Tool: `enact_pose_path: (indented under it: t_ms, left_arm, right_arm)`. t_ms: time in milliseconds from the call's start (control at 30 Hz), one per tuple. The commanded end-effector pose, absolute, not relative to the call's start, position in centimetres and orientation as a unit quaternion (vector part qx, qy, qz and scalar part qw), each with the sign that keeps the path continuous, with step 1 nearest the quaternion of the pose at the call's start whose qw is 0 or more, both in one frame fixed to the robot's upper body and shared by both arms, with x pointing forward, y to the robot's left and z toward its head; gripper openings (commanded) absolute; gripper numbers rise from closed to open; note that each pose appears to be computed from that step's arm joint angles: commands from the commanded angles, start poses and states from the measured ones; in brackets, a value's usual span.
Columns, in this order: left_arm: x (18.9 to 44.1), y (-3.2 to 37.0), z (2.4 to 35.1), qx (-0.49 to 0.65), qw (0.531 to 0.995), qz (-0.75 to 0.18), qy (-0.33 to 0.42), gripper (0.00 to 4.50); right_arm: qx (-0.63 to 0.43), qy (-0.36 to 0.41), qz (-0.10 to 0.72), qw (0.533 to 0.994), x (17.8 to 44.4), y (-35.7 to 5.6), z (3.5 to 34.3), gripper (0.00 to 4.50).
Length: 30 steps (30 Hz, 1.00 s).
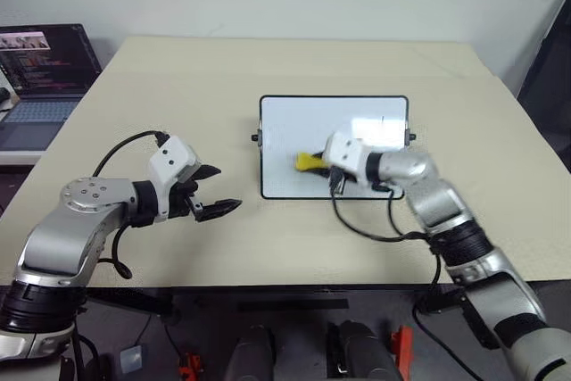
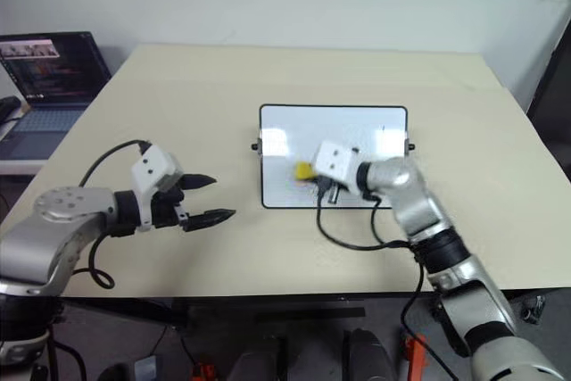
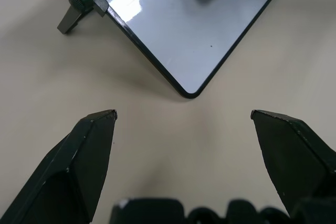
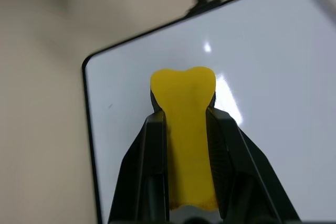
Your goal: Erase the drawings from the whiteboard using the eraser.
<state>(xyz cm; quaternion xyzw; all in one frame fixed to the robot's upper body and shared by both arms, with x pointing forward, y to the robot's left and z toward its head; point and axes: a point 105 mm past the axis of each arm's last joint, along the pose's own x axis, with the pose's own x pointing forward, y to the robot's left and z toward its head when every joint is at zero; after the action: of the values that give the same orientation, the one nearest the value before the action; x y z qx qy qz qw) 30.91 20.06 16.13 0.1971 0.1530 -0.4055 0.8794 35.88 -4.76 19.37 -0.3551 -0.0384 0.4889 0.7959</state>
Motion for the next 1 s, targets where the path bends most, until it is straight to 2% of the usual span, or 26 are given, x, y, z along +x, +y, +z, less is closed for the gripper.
enact_pose_path:
  t_ms: [33, 200, 433, 667, 1000]
  left_arm:
    - [31.0, 19.5, 17.9, 0.207, 0.879, -0.413, 0.121, 4.5]
    - [31.0, 19.2, 19.0, 0.217, 0.875, -0.42, 0.107, 4.5]
    - [31.0, 18.8, 20.0, 0.24, 0.864, -0.431, 0.103, 4.5]
    - [31.0, 18.9, 20.7, 0.248, 0.86, -0.434, 0.102, 4.5]
    - [30.9, 19.1, 20.8, 0.253, 0.861, -0.429, 0.103, 4.5]
  right_arm:
    - [-0.349, -0.055, 0.495, 0.794, 34.0, -6.6, 22.2, 0.68]
    - [-0.366, -0.014, 0.479, 0.798, 32.6, -11.3, 22.9, 0.68]
    - [-0.419, 0.066, 0.421, 0.802, 32.6, -17.1, 21.7, 0.68]
    - [-0.439, 0.085, 0.384, 0.808, 32.9, -20.1, 22.3, 0.68]
    - [-0.444, 0.092, 0.372, 0.81, 33.1, -21.9, 22.8, 0.68]
